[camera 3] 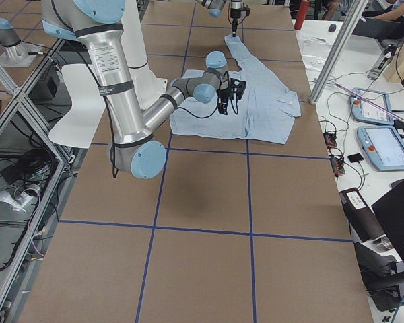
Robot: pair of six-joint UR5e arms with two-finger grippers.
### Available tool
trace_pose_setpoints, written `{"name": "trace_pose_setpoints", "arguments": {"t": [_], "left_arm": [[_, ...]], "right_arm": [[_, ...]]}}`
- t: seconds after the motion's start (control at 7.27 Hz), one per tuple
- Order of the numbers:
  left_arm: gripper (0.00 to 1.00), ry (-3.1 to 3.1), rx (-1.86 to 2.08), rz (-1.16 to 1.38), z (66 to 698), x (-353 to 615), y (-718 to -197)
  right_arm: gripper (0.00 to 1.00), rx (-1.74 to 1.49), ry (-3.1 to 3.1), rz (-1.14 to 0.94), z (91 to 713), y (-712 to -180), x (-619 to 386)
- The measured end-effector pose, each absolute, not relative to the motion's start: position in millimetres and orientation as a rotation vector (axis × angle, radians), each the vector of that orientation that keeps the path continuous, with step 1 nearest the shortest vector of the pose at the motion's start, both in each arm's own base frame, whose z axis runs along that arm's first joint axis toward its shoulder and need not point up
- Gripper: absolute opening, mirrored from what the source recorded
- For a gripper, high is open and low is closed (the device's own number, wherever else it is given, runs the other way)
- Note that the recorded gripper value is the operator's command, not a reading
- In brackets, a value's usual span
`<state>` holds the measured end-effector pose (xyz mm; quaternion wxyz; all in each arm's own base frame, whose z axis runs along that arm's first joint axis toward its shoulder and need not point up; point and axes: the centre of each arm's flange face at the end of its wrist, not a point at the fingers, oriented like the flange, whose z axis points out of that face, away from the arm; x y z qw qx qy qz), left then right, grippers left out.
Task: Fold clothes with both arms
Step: 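Grasp the cuff of the other sleeve with the left gripper, then fold the held sleeve across the shirt front with the left gripper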
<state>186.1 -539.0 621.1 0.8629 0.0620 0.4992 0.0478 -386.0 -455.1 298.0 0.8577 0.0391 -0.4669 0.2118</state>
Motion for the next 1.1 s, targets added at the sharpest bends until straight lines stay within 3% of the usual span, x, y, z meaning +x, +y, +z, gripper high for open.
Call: {"name": "trace_pose_setpoints", "arguments": {"t": [0.41, 1.1], "left_arm": [[0.00, 1.186, 0.095, -0.104, 485.3, 215.2, -564.0], [0.00, 1.307, -0.059, -0.419, 206.9, 408.8, -595.2]], "right_arm": [[0.99, 0.103, -0.949, 0.414, 317.5, -459.3, -370.8], [0.99, 0.122, -0.857, 0.268, 397.5, -476.7, -274.3]]}}
